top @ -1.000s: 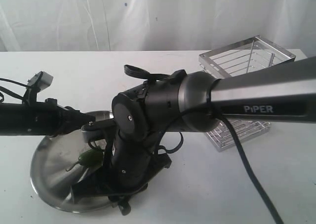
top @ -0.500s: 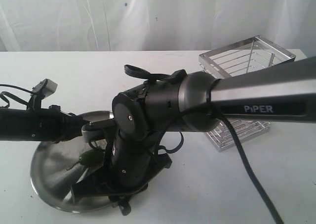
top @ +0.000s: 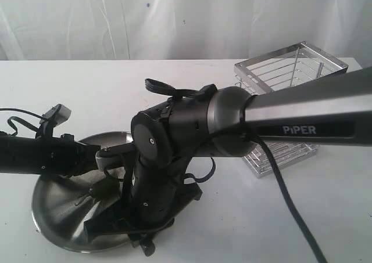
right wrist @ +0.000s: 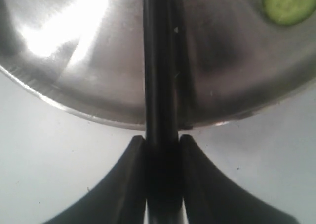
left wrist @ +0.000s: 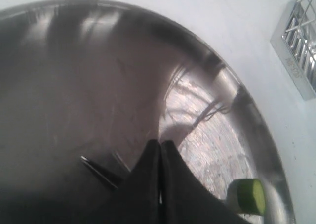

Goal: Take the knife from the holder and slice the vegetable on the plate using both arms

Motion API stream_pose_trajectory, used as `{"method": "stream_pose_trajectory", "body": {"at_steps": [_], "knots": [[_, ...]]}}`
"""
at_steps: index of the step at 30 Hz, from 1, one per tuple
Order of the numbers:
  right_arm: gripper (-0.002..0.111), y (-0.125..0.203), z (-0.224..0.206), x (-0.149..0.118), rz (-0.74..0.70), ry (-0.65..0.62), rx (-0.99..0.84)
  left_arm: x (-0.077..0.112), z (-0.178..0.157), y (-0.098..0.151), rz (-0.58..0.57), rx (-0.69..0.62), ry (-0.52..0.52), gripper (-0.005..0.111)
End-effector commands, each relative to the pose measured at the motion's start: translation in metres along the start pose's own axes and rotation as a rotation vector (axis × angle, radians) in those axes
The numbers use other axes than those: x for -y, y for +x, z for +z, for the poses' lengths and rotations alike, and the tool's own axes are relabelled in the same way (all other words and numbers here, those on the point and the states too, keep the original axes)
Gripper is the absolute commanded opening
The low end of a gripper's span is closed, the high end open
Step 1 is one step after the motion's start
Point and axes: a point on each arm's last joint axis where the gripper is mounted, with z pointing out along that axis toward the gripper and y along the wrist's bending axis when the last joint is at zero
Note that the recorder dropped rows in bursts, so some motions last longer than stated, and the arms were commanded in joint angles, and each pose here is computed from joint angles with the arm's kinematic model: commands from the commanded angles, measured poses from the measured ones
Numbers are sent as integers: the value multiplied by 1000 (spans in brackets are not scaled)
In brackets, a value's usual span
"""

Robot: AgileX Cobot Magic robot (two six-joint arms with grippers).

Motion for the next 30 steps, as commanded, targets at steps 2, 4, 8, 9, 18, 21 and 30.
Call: {"method": "stream_pose_trajectory", "body": {"at_steps": [2,4,8,9,18,21,30], "knots": [[0,1,14,3,8,11,-36,-19,4,19,-60,-64,-144,0],[0,2,18,4,9,19,-59,-19,4,19,-60,-64,-144,0],[0,2,18,4,9,19,-60,-19,4,19,-60,-64,-144,0],[0,2,18,4,9,19,-60,-19,4,19,-60,-64,-144,0],[0,2,18,4,15,19,-60,-18,4,19,-60,-62,-134,0],[0,2,18,4,21,19,-60,-14,5,18,-61,-53,-87,0],[0,2,18,4,21,20,-62,8,-5,-7,12,41,33,0]]}}
